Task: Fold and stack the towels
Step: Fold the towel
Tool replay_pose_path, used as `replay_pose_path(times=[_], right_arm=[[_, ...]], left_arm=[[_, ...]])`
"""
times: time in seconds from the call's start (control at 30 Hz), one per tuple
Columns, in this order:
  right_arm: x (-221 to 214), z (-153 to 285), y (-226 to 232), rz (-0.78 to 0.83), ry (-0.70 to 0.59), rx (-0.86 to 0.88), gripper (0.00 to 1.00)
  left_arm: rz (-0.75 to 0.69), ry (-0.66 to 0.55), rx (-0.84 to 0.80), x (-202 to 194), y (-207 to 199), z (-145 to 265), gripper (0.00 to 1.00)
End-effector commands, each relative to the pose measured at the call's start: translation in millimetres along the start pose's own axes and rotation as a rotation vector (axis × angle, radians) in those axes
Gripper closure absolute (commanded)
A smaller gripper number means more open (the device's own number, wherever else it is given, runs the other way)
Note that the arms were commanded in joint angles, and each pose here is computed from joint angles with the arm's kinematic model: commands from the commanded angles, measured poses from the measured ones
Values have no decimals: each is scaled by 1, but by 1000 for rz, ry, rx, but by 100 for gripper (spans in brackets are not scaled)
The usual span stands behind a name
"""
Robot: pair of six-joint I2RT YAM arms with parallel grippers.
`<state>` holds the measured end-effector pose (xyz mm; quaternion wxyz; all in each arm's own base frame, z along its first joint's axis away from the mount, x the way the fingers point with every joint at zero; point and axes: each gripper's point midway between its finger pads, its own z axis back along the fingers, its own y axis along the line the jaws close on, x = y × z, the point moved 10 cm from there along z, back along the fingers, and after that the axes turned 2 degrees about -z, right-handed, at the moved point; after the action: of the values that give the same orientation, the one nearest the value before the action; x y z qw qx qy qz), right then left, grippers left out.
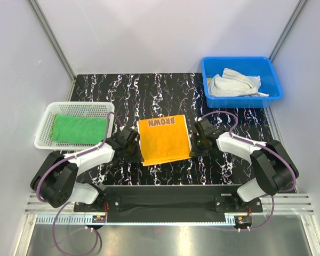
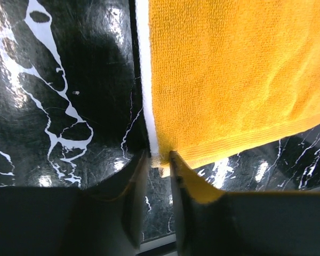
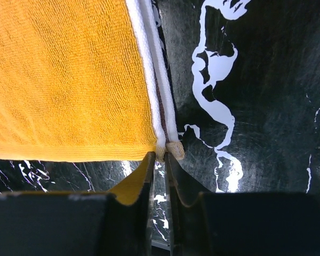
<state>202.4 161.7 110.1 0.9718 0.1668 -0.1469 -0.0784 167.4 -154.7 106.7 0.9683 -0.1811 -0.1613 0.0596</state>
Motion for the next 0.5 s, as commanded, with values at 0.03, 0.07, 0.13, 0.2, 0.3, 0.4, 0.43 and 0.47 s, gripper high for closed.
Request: replay_pose_path(times=[0.03, 0.07, 0.13, 0.2, 0.3, 0.4, 0.43, 0.47], right_arm=[[0, 4, 8, 2, -43, 37, 84], [1, 5, 8, 4, -45, 38, 86], [2, 7, 9, 4, -50, 41, 89], [4, 10, 10, 6, -49, 31, 92], [9, 17, 13, 21, -63, 19, 93], [12, 22, 15, 22, -85, 14, 94], [12, 22, 15, 23, -84, 13, 95], [12, 22, 15, 23, -86, 12, 96]], left_arm=[[5, -39, -11, 1, -1, -1, 83], [2, -36, -8, 1, -1, -1, 88], [-1, -44, -4, 6, -4, 1, 100], [-16, -49, 13, 9, -6, 5, 100], [-26, -74, 12, 18, -14, 16, 100], [-28, -85, 0, 22, -17, 22, 100], [-28, -83, 1, 22, -18, 22, 100], [-27, -82, -1, 22, -18, 22, 100]])
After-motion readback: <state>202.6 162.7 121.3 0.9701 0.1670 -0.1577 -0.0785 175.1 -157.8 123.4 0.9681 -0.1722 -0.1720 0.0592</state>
